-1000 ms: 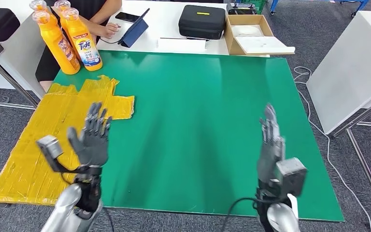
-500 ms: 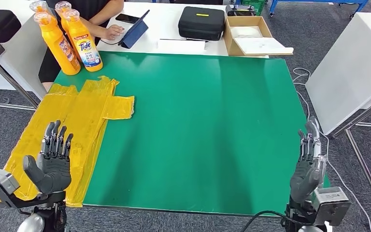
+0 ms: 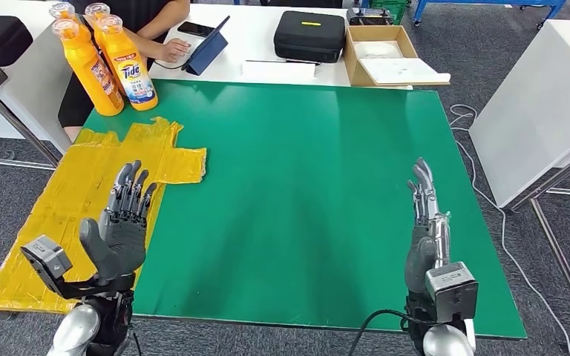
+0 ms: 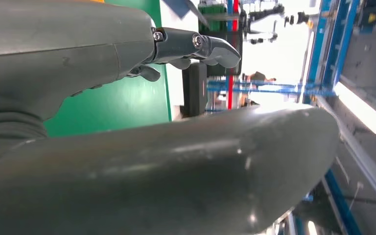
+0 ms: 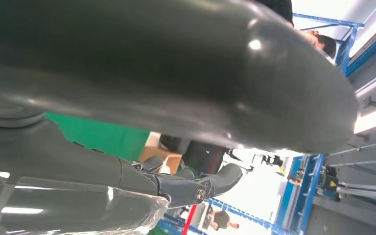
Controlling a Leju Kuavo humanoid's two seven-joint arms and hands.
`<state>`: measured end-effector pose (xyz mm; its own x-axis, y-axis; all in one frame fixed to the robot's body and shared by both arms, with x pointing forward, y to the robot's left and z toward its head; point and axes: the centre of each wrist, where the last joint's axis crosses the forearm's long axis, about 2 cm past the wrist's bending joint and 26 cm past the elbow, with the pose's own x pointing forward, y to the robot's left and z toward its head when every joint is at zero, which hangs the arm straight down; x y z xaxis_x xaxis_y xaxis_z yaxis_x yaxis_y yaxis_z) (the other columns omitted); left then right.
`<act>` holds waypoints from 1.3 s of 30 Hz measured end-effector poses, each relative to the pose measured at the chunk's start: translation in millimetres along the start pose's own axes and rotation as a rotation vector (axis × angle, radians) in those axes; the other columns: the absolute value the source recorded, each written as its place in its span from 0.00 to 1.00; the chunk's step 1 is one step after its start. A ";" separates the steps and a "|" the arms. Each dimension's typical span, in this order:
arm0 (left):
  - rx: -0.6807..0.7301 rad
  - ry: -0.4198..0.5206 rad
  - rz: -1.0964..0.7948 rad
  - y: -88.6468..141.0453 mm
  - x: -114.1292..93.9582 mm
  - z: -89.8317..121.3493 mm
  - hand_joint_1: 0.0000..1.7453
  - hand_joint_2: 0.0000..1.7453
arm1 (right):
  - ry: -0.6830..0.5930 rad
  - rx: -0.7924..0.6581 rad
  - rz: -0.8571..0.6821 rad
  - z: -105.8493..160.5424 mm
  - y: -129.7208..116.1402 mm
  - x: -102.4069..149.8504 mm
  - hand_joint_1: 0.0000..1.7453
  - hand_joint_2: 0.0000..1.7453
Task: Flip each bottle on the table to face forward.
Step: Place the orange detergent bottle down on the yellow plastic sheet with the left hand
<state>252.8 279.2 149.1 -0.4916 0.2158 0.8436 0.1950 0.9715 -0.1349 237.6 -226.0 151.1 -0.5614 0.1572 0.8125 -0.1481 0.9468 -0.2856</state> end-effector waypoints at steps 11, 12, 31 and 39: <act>-0.056 0.010 0.010 -22.2 -9.2 -17.4 0.00 0.00 | -0.010 0.043 -0.017 -20.0 22.6 1.4 0.00 0.00; -0.057 0.011 0.010 -22.7 -9.5 -17.6 0.00 0.00 | -0.009 0.043 -0.018 -20.2 23.3 1.2 0.00 0.00; 0.092 0.057 -0.098 27.1 -14.8 1.4 0.00 0.00 | -0.007 0.147 -0.145 -73.3 116.4 13.5 0.00 0.00; 0.125 0.084 -0.127 27.9 -3.0 16.0 0.00 0.00 | -0.006 0.184 -0.153 -80.0 137.3 21.8 0.00 0.00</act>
<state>246.2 307.2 134.5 -0.4318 0.0870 0.8977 0.0264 0.9961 -0.0838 270.2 -70.1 170.3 -0.5257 0.0140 0.8505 -0.3773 0.8923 -0.2479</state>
